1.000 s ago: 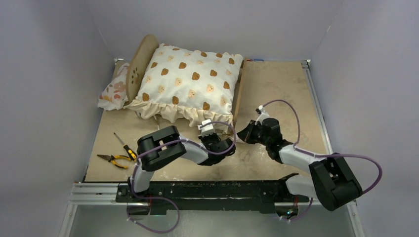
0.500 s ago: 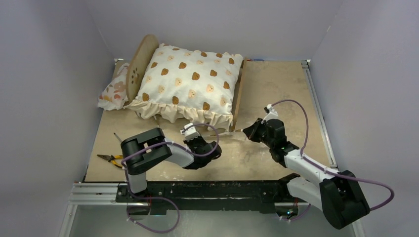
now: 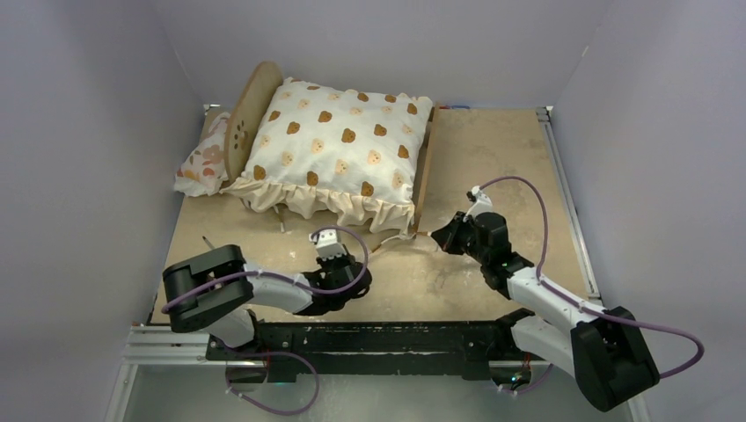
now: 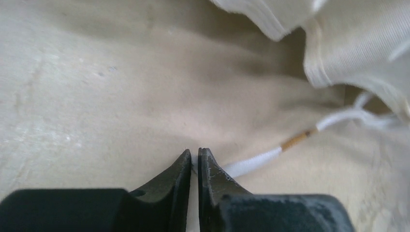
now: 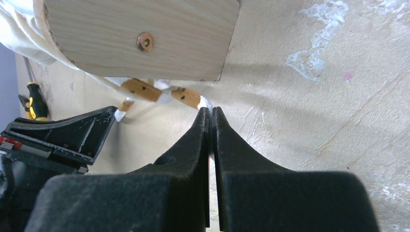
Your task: Set up the pet bed
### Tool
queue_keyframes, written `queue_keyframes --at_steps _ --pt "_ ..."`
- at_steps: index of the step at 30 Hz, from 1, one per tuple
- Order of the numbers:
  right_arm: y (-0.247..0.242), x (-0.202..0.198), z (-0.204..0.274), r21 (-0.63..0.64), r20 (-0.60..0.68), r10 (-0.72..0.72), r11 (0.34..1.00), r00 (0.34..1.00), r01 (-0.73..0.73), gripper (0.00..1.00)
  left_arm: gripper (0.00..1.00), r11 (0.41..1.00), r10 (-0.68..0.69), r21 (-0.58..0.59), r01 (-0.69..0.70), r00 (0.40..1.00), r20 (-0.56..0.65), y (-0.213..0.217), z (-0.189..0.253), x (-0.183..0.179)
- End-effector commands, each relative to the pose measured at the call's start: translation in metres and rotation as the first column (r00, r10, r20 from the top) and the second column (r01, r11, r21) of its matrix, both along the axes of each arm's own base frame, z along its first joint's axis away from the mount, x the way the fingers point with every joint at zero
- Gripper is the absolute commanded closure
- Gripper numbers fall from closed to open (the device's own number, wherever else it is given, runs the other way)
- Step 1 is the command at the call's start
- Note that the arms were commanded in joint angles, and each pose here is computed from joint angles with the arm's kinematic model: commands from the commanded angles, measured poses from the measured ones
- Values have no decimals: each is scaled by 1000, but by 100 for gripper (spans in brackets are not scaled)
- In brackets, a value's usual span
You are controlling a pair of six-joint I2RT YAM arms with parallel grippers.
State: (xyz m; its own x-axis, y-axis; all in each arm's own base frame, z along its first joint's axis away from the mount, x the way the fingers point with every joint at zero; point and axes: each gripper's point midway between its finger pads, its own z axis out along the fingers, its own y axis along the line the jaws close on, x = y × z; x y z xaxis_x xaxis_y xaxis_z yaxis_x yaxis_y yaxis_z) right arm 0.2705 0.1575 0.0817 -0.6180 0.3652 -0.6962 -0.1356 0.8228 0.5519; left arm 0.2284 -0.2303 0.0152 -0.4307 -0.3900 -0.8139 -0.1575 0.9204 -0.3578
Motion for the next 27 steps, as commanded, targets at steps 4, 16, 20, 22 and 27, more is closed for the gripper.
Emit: queue_keyframes --at_steps 4,16,20,22,27 --pt "9 8 18 -12 64 72 997 995 -72 100 66 905 -404 58 422 893 -200 -26 -19 -52" --pt "11 6 23 -12 78 93 996 993 -92 100 35 744 -568 363 562 817 -101 -53 53 6" --pt "12 6 25 -9 84 97 995 992 -96 100 35 723 -600 387 572 798 -59 -70 54 28" --pt "12 6 27 -6 87 98 995 991 -98 100 36 709 -619 385 591 783 -61 -78 44 36" --pt "12 5 28 -6 90 98 995 991 -98 100 38 697 -639 369 614 766 -67 -88 21 51"
